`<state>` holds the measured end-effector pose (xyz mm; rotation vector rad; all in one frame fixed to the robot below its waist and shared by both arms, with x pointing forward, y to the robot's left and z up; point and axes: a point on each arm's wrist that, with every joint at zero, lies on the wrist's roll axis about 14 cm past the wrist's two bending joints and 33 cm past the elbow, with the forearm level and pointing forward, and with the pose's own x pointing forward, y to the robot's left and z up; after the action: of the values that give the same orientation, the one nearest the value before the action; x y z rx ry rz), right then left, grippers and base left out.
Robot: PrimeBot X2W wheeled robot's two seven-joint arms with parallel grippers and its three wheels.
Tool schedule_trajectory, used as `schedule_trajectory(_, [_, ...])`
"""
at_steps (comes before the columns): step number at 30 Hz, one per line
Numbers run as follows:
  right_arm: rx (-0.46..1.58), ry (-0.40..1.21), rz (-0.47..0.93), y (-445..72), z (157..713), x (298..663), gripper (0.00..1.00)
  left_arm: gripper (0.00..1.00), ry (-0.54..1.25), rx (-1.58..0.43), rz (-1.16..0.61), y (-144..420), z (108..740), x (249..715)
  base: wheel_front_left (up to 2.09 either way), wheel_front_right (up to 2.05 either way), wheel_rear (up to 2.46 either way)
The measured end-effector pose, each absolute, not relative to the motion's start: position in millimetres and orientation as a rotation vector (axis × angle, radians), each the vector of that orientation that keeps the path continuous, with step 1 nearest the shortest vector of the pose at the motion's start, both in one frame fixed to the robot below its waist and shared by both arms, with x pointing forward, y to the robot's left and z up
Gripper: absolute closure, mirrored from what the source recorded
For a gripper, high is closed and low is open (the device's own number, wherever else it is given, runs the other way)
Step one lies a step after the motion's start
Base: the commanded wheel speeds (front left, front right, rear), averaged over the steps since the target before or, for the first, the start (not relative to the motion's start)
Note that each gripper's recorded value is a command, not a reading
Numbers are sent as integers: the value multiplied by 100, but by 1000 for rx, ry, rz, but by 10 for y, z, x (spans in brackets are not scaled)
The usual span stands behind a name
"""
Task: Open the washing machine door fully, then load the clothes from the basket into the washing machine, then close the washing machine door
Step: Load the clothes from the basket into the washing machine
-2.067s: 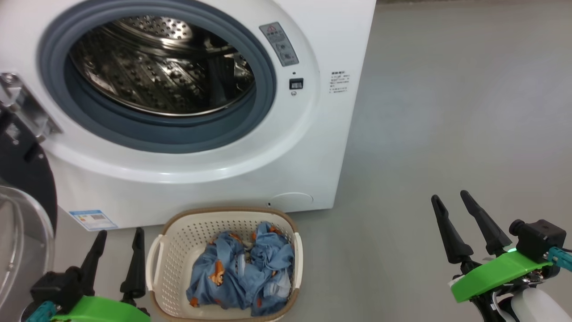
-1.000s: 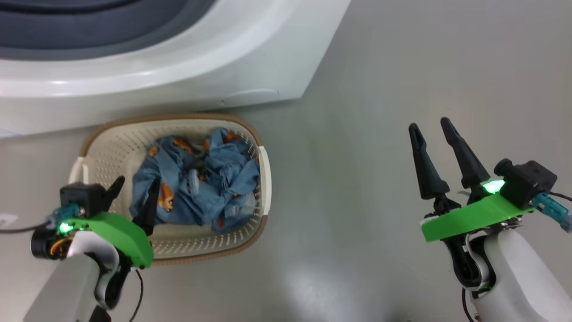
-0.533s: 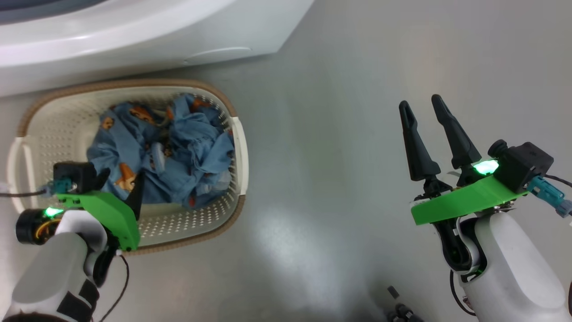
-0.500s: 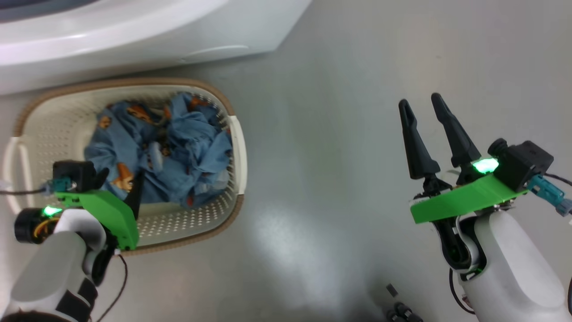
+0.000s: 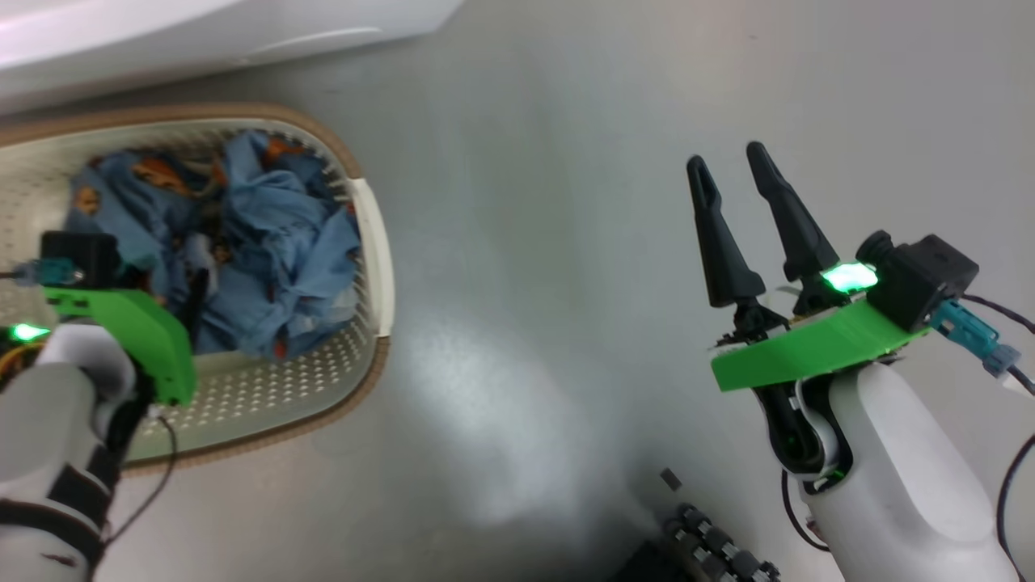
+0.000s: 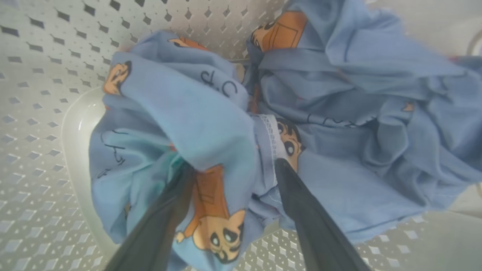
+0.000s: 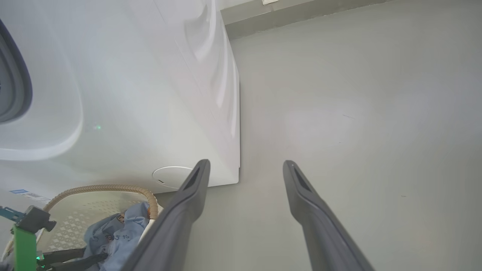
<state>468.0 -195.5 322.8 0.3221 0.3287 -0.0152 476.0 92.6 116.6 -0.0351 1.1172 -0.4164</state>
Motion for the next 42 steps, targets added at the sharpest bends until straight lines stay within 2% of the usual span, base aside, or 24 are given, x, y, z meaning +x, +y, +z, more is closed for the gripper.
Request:
schedule_trajectory(16, [289, 361, -68, -2130, 3074, 4637, 0, 0, 1196, -15, -412, 786, 742, 4897, 0, 0, 0])
schedule_trajectory(17, [289, 362, -68, -2129, 3068, 4637, 0, 13, 1198, -17, -412, 780, 736, 4893, 0, 0, 0])
schedule_trajectory(18, [288, 363, -67, -2126, 3065, 4639, 0, 39, 1201, -17, -411, 782, 732, 4884, 0, 0, 0])
schedule_trajectory(19, [285, 363, -65, -2121, 3062, 4641, 0, 58, 1205, -18, -408, 791, 729, 4874, 0, 0, 0])
schedule_trajectory(20, [285, 363, -64, -2118, 3062, 4645, 0, 84, 1205, -22, -404, 799, 731, 4871, 0, 0, 0])
schedule_trajectory(21, [286, 362, -63, -2114, 3063, 4649, 0, 100, 1200, -23, -400, 809, 738, 4877, 0, 0, 0])
schedule_trajectory(33, [307, 315, -31, -2012, 3238, 4734, 0, 100, 1059, -111, -393, 647, 1134, 5043, 0, 0, 0])
schedule_trajectory(42, [295, 245, 3, -2007, 3577, 4786, 0, 100, 967, -193, -386, 646, 1586, 4929, 0, 0, 0])
